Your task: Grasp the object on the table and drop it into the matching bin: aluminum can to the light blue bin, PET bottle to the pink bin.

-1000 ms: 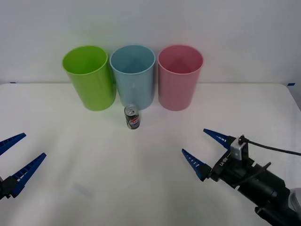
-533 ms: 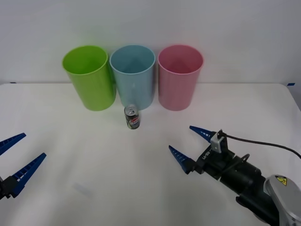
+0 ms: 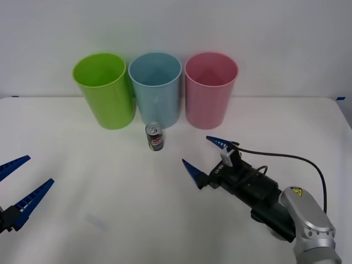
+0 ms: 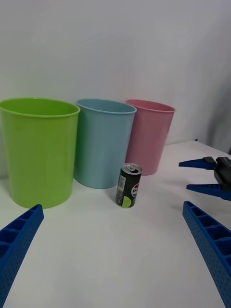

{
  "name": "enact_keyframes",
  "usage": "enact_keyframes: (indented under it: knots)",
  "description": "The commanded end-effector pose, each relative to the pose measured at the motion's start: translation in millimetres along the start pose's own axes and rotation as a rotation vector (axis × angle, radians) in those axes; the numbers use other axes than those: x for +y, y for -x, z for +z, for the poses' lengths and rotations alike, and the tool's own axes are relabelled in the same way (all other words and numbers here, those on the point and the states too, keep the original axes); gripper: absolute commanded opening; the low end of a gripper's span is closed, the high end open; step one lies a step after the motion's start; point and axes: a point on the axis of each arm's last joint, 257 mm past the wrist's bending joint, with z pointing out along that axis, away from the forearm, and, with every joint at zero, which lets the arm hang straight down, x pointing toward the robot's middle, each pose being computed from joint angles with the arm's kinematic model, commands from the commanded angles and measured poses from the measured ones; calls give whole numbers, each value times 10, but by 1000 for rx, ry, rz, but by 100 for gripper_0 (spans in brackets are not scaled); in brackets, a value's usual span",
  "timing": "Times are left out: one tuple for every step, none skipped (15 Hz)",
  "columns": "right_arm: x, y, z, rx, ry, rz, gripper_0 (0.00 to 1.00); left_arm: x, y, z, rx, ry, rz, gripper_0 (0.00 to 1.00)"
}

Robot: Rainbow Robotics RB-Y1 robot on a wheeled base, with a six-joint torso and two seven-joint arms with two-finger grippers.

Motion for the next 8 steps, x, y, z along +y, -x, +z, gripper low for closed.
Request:
enact_keyframes:
  knots:
    - [26,16,162,5,-6,4,100,0,0,0,0,0,0,100]
    - [34,22,202,9,-10,1,100,0,0,0,0,0,0,100]
    - [63,35,260,11,-11,-1,100,0,0,0,0,0,0,100]
    - [102,10,325,20,-8,6,100,0,0,0,0,0,0,100]
    - [136,8,389,23,0,11,100,0,0,0,0,0,0,100]
    - [153,14,449,25,3,13,100,0,0,0,0,0,0,100]
    - [192,-2,512,33,10,14,100,0,0,0,0,0,0,100]
    - [231,10,584,35,18,13,100,0,0,0,0,0,0,100]
